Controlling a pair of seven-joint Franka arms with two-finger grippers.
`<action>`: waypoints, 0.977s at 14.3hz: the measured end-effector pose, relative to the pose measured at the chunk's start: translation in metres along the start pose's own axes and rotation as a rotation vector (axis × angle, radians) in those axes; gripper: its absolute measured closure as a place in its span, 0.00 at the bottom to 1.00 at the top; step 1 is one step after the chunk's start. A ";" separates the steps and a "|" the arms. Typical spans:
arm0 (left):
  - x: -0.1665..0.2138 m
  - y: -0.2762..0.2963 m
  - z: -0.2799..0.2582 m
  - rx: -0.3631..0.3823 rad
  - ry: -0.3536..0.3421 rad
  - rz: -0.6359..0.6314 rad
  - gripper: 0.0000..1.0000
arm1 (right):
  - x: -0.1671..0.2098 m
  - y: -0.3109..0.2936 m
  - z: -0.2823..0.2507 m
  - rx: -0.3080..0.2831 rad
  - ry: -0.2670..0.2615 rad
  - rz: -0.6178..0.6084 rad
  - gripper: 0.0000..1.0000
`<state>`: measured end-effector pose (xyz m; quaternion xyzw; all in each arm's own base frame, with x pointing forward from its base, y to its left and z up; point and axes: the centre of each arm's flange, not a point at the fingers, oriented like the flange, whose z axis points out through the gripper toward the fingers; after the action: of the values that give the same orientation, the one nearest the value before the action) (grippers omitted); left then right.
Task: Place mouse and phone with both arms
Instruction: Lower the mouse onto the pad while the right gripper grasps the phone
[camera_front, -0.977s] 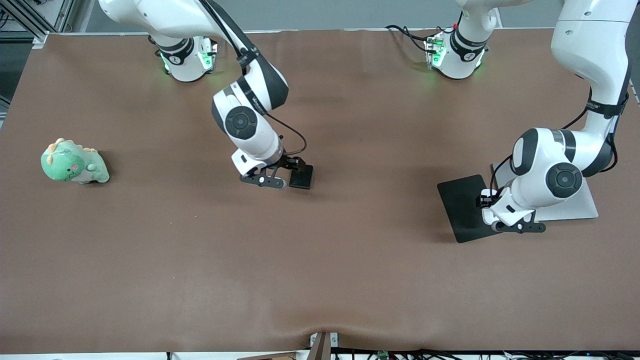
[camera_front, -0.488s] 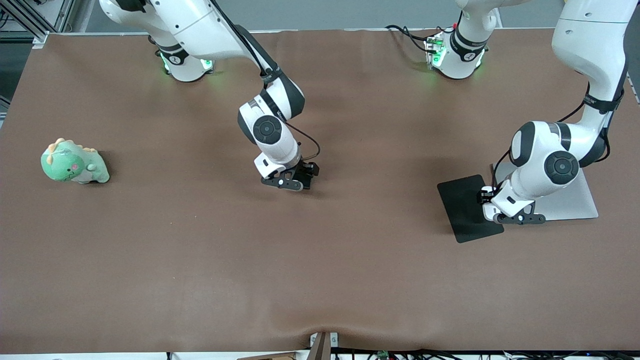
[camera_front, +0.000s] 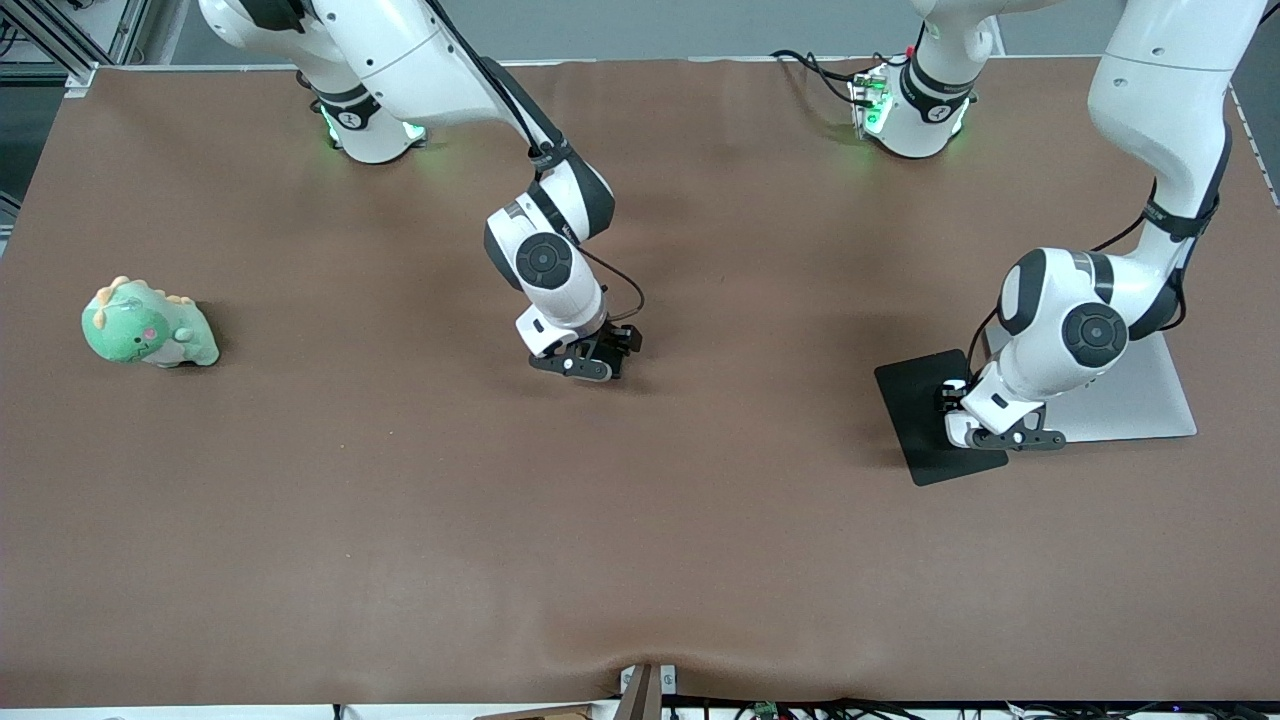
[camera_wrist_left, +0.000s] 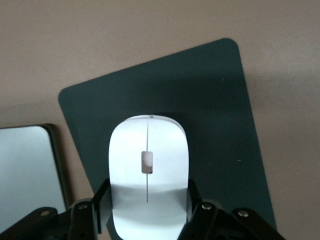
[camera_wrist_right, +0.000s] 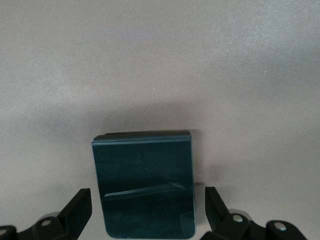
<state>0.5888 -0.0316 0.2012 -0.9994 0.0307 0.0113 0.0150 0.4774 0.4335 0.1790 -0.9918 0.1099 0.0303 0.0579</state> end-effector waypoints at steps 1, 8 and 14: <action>0.000 0.001 0.004 -0.002 -0.002 0.001 0.39 | 0.000 0.000 0.002 0.000 0.001 0.001 0.00; -0.001 0.011 0.012 -0.008 -0.005 0.016 0.39 | 0.002 0.000 0.002 -0.006 0.012 -0.012 0.21; -0.001 0.019 0.013 -0.008 -0.004 0.031 0.22 | 0.014 0.005 -0.017 -0.059 -0.033 0.007 0.21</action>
<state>0.5868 -0.0506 0.1878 -0.9988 0.0461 0.0137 0.0108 0.4903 0.4236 0.1947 -0.9920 0.1113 0.0502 0.0306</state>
